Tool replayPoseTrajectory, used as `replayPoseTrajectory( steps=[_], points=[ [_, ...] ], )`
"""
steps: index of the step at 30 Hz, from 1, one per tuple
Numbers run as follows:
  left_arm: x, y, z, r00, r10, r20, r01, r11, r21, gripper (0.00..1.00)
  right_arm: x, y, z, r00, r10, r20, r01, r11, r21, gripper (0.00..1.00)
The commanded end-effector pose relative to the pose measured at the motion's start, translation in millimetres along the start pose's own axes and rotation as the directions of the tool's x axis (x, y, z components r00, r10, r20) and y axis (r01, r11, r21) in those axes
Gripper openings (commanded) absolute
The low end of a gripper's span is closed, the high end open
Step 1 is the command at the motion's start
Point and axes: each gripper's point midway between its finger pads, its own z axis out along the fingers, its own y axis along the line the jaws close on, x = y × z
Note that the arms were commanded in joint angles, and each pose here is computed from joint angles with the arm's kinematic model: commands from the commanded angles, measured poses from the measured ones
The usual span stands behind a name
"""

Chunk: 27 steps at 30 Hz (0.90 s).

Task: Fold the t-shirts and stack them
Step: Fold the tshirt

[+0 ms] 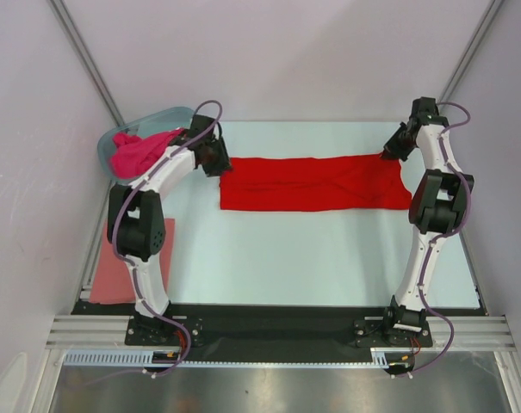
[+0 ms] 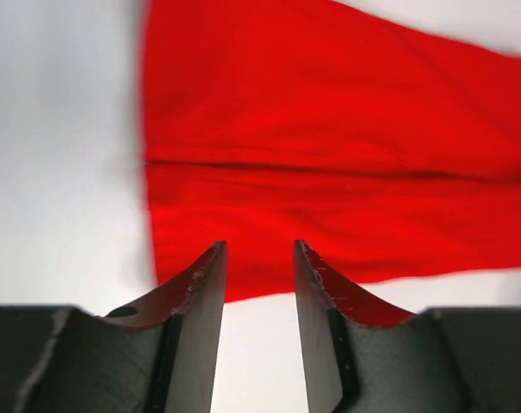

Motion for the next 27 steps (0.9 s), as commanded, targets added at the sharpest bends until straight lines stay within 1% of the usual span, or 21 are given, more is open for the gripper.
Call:
replayPoseTrajectory(
  steps=[1, 2, 3, 9, 18, 27],
  points=[
    [27.7, -44.8, 1.2, 0.995, 0.099, -0.026, -0.094, 0.984, 0.148, 0.41, -18.6, 7.9, -0.1, 0.999, 0.026, 0.048, -0.024, 0.999, -0.034, 0.02],
    [35.4, -50.4, 4.2, 0.995, 0.085, -0.051, -0.074, 0.981, 0.179, 0.41, -17.6, 7.2, 2.6, 0.999, 0.032, 0.043, -0.031, 0.999, -0.033, 0.03],
    [49.5, -43.8, 14.2, 0.993, 0.074, -0.091, -0.058, 0.984, 0.170, 0.40, -17.6, 7.4, 3.7, 0.999, 0.034, 0.042, -0.033, 0.999, -0.034, 0.02],
    [73.9, -24.3, 33.3, 0.985, 0.059, -0.164, -0.038, 0.991, 0.130, 0.38, -15.1, 9.9, 17.0, 0.999, 0.046, 0.026, -0.045, 0.998, -0.054, 0.02],
    [97.8, 8.4, 44.5, 0.972, 0.046, -0.228, -0.038, 0.998, 0.043, 0.38, -22.8, 17.3, 28.0, 0.997, 0.065, 0.039, -0.061, 0.995, -0.080, 0.02],
    [108.3, 19.4, 49.7, 0.967, 0.039, -0.251, -0.038, 0.999, 0.009, 0.37, -26.6, 19.1, 34.2, 0.995, 0.086, 0.046, -0.081, 0.993, -0.087, 0.02]
  ],
)
